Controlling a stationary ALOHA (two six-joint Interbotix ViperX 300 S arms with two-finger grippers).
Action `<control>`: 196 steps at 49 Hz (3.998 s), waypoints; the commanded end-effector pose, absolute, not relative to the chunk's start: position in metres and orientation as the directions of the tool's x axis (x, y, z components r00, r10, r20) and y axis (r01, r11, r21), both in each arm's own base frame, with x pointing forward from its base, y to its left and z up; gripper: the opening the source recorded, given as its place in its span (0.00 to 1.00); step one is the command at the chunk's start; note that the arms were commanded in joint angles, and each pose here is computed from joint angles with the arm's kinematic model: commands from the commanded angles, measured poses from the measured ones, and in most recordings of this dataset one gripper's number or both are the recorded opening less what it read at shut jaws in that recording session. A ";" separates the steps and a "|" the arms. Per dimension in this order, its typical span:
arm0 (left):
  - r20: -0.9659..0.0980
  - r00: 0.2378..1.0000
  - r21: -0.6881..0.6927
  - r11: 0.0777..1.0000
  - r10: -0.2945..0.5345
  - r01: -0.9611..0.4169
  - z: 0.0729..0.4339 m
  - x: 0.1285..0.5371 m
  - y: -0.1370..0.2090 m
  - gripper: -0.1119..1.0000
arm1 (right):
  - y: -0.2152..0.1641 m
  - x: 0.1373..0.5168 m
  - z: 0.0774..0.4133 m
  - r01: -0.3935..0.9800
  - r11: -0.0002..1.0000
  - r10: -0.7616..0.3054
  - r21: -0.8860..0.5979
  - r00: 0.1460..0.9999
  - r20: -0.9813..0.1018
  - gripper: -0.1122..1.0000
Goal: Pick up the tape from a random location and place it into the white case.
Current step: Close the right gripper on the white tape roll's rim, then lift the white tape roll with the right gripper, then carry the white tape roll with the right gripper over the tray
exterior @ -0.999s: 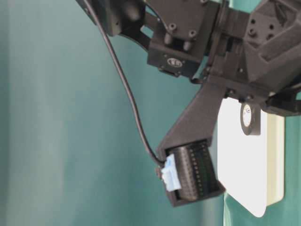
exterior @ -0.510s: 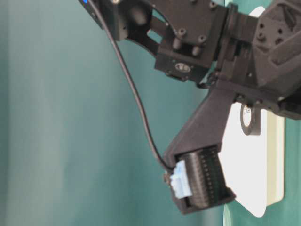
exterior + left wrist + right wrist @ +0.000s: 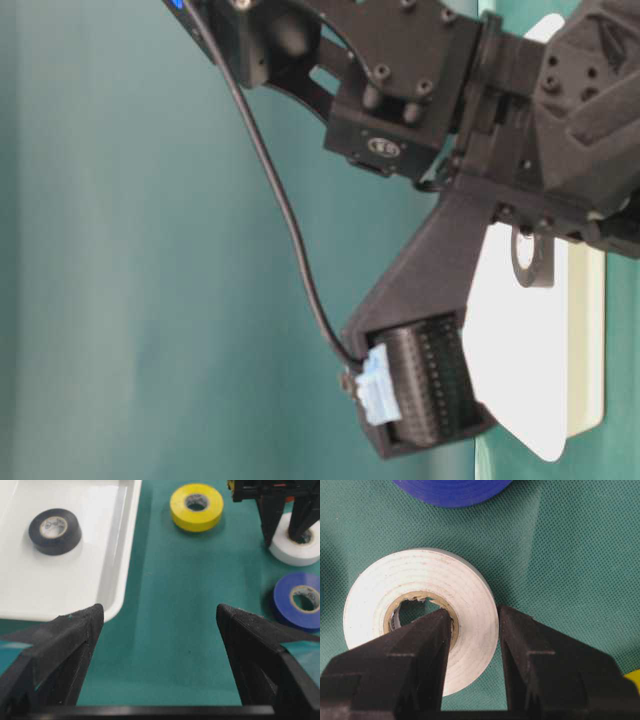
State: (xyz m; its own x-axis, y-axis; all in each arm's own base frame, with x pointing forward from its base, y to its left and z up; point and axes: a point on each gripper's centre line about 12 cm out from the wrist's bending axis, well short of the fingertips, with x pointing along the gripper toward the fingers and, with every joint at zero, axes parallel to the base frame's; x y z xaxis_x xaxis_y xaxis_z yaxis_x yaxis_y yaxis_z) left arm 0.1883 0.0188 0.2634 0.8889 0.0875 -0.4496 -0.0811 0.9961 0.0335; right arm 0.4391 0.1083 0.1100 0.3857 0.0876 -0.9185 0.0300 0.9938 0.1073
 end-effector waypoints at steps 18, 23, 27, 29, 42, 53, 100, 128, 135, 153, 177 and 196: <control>-0.441 0.893 0.031 0.996 0.090 -0.085 0.267 0.191 0.019 0.97 | 0.109 0.445 0.161 0.029 0.993 0.095 0.119 0.428 -0.899 0.37; -0.440 0.894 0.031 0.996 0.090 -0.085 0.268 0.190 0.019 0.97 | 0.108 0.442 0.183 0.027 0.992 0.096 0.121 0.441 -0.892 0.37; -0.441 0.893 0.031 0.996 0.090 -0.085 0.267 0.191 0.019 0.97 | 0.107 0.439 0.200 0.023 0.994 0.089 0.111 0.448 -0.889 0.37; -0.441 0.893 0.032 0.996 0.090 -0.085 0.267 0.191 0.020 0.97 | 0.106 0.438 0.209 0.022 0.994 0.086 0.107 0.453 -0.887 0.37; -0.440 0.894 0.031 0.996 0.090 -0.085 0.268 0.190 0.019 0.97 | 0.099 0.427 0.259 0.029 0.998 0.046 0.064 0.422 -0.905 0.37; -0.440 0.894 0.031 0.996 0.090 -0.085 0.268 0.190 0.019 0.97 | 0.094 0.419 0.301 0.040 0.999 0.017 0.037 0.415 -0.910 0.37; -0.437 0.895 0.029 0.996 0.090 -0.086 0.269 0.191 0.019 0.97 | 0.092 0.408 0.339 0.051 0.998 0.014 0.039 0.416 -0.909 0.37; -0.441 0.893 0.029 0.996 0.090 -0.085 0.267 0.190 0.019 0.97 | 0.091 0.408 0.338 0.053 0.998 0.008 0.032 0.416 -0.910 0.37; -0.445 0.891 0.029 0.996 0.089 -0.085 0.267 0.190 0.019 0.97 | 0.084 0.409 0.338 0.065 0.998 -0.026 0.002 0.418 -0.908 0.37; -0.454 0.887 0.029 0.996 0.089 -0.085 0.266 0.190 0.019 0.97 | 0.041 0.413 0.329 0.145 0.989 -0.083 -0.027 0.395 -0.915 0.37; -0.452 0.887 0.029 0.996 0.089 -0.085 0.266 0.190 0.019 0.97 | -0.099 0.407 0.324 0.347 0.935 -0.211 -0.076 0.370 -0.905 0.37; -0.455 0.886 0.029 0.996 0.089 -0.085 0.266 0.190 0.019 0.97 | -0.177 0.383 0.324 0.482 0.871 -0.289 -0.094 0.349 -0.892 0.37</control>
State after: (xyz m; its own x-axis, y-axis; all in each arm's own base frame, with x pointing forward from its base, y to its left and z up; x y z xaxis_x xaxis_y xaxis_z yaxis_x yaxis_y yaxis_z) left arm 0.1875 0.0186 0.2618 0.8820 0.0861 -0.4632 -0.0807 0.9962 0.0316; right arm 0.3894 -0.1723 0.3044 0.3021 -0.2608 -0.9169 0.4674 0.8788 -0.0960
